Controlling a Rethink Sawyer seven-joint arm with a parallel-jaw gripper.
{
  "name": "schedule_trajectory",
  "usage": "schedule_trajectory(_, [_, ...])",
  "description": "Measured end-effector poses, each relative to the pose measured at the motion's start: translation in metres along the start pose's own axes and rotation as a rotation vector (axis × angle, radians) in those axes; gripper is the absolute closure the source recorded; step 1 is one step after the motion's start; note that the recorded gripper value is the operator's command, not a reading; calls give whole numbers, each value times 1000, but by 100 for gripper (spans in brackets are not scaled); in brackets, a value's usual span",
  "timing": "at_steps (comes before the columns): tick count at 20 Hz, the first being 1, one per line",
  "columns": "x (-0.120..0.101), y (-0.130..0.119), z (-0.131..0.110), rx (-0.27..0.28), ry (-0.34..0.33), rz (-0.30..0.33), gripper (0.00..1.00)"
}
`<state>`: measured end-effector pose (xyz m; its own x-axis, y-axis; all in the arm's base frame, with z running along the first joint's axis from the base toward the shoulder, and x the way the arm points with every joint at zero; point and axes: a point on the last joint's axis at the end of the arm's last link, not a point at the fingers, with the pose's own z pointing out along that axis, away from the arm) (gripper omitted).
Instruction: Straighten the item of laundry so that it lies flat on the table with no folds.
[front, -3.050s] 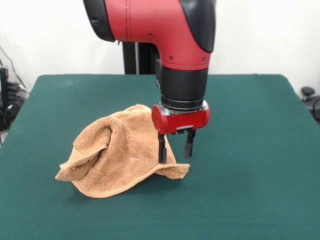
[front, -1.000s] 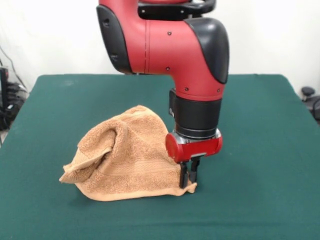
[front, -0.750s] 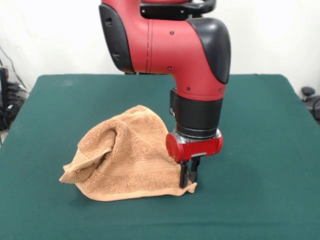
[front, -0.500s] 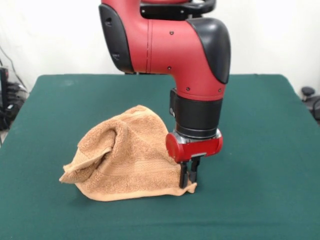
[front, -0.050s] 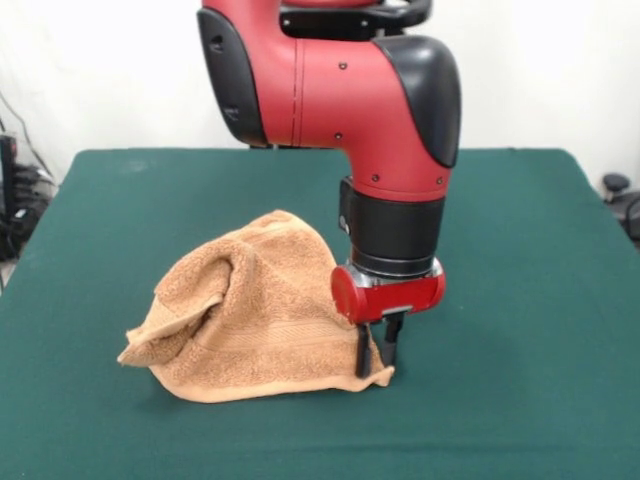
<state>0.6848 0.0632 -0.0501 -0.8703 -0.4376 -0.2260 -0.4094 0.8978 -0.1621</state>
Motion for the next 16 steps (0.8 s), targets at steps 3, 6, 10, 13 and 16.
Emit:
schedule_trajectory(3, [0, -8, -1, 8, -2, 7, 0])
schedule_trajectory(6, [1, -11, 0, 9, -1, 15, 0])
schedule_trajectory(10, [1, -10, 0, 8, -1, 15, 0])
schedule_trajectory(13, [1, -11, 0, 7, -1, 17, 0])
schedule_trajectory(16, [1, -11, 0, 6, -2, 18, 0])
